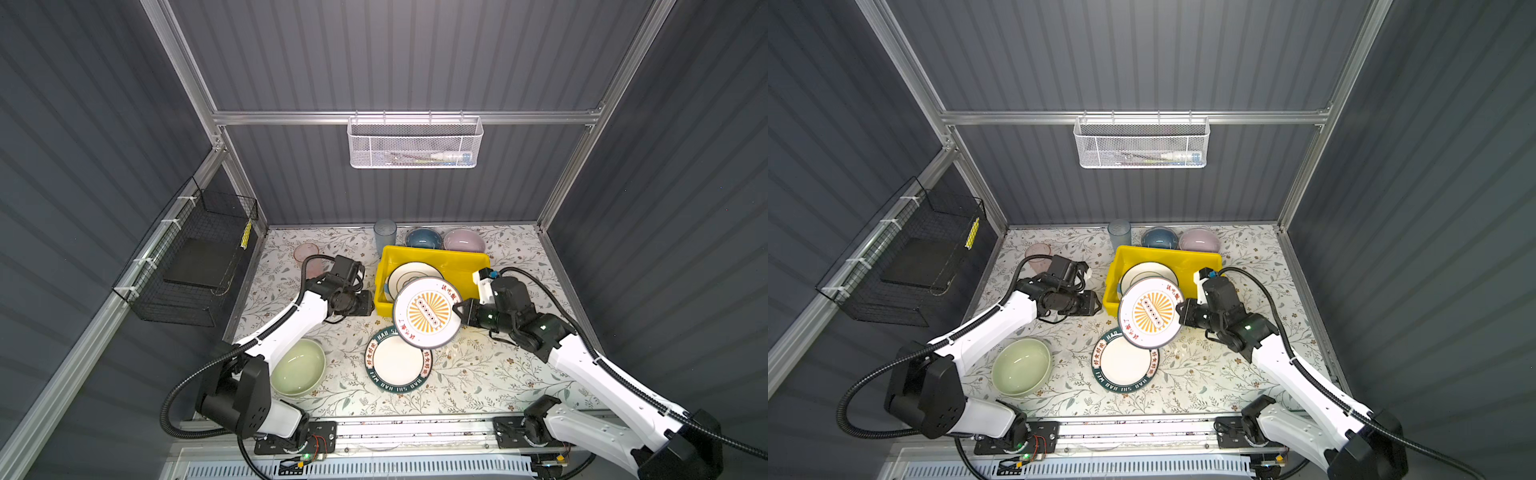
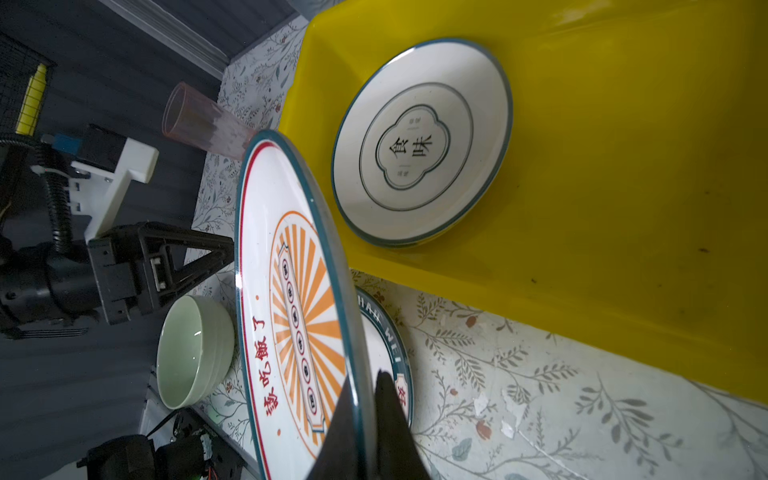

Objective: Place the mixed dishes into the plastic bin
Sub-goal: 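Close the right gripper on the top sunburst plate's rim and lift it, then lower the sunburst plate into the bin with the right gripper while the left steadies it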

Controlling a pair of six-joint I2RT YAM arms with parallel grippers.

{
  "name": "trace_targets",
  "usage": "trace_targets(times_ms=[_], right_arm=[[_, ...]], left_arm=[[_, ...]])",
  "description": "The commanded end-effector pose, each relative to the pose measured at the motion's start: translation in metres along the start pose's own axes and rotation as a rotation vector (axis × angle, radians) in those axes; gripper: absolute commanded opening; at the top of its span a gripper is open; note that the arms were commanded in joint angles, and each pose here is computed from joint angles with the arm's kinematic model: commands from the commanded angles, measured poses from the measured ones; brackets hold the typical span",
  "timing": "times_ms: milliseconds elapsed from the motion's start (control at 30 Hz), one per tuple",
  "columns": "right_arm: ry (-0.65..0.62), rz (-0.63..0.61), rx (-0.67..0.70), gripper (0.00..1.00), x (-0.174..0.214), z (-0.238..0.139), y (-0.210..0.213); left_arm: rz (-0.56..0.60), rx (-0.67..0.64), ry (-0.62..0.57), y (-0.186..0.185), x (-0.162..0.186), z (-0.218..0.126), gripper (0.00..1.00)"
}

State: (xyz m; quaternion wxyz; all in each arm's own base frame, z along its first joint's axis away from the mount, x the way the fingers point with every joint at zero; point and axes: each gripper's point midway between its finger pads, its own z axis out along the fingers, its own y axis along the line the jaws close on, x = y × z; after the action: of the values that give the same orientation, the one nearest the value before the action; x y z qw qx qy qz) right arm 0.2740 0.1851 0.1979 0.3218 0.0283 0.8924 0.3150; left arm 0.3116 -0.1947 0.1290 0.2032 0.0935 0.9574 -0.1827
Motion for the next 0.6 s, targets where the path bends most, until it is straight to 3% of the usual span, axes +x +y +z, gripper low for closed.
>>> trace_targets(times_ms=[0, 300, 567], right_arm=[[-0.059, -0.028, -0.068, 0.00, -0.034, -0.007, 0.015], [-0.097, 0.022, -0.038, 0.00, -0.085, 0.025, -0.007], [-0.034, 0.077, -0.066, 0.00, -0.096, 0.084, -0.026]], left_arm=[[0.054, 0.029, -0.033, -0.010, -0.020, 0.004, 0.46], [0.058, 0.055, -0.011, -0.015, -0.030, 0.023, 0.45], [0.056, 0.056, 0.019, -0.014, -0.029, 0.039, 0.41]])
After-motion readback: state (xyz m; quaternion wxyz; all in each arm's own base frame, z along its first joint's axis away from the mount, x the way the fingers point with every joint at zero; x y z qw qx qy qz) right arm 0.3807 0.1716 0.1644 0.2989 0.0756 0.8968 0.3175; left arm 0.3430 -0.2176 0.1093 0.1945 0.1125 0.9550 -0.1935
